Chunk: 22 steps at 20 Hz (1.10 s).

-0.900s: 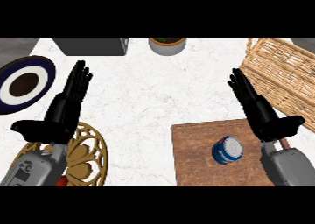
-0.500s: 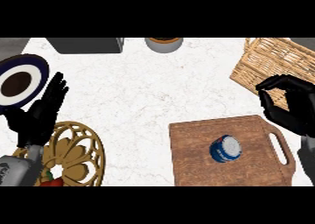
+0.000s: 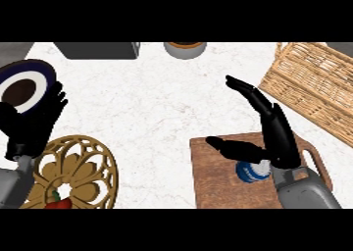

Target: Pick the can from the cutting board and place it in the basket

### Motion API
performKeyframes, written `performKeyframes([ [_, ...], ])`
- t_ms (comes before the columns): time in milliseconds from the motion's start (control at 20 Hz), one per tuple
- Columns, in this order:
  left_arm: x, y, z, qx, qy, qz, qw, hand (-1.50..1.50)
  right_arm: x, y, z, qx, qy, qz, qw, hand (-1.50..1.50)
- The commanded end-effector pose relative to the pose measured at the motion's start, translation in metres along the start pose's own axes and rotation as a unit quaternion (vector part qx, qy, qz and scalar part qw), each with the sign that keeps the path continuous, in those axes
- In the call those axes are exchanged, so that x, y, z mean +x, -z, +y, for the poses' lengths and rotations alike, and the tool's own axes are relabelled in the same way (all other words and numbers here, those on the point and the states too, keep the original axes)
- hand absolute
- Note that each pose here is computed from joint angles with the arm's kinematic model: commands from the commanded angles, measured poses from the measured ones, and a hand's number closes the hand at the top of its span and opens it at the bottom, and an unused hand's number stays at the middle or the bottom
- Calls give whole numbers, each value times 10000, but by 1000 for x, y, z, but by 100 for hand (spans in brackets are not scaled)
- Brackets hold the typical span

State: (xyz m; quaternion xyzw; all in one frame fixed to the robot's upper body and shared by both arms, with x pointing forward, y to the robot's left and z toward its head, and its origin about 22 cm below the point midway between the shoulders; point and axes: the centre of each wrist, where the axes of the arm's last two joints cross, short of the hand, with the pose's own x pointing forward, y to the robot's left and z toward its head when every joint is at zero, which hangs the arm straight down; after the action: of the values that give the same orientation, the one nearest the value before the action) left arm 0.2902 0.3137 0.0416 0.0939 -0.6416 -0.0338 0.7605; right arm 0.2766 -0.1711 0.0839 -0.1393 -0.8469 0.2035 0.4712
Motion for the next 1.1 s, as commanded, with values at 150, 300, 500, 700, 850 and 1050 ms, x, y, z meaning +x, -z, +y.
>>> performKeyframes([
  [150,-4,4,-4,95,38,124,9999,0,57,32,-16,341,-887,1322,9867,-150],
  [300,-5,1,4,90,26,146,9998,0,65,40,-27,631,-1881,1954,9604,-150],
  [500,-6,0,4,115,31,161,9998,0,71,61,-64,340,-3341,2767,9003,-150],
  [700,-5,1,1,80,53,80,9999,0,121,80,-87,642,-3428,3294,8774,-150],
  [850,-6,-1,9,92,-58,162,9998,0,120,73,-102,1459,-3275,3514,8648,-150],
  [1050,-6,4,3,128,-38,239,9996,0,130,75,-123,1943,-2923,3602,8643,-150],
])
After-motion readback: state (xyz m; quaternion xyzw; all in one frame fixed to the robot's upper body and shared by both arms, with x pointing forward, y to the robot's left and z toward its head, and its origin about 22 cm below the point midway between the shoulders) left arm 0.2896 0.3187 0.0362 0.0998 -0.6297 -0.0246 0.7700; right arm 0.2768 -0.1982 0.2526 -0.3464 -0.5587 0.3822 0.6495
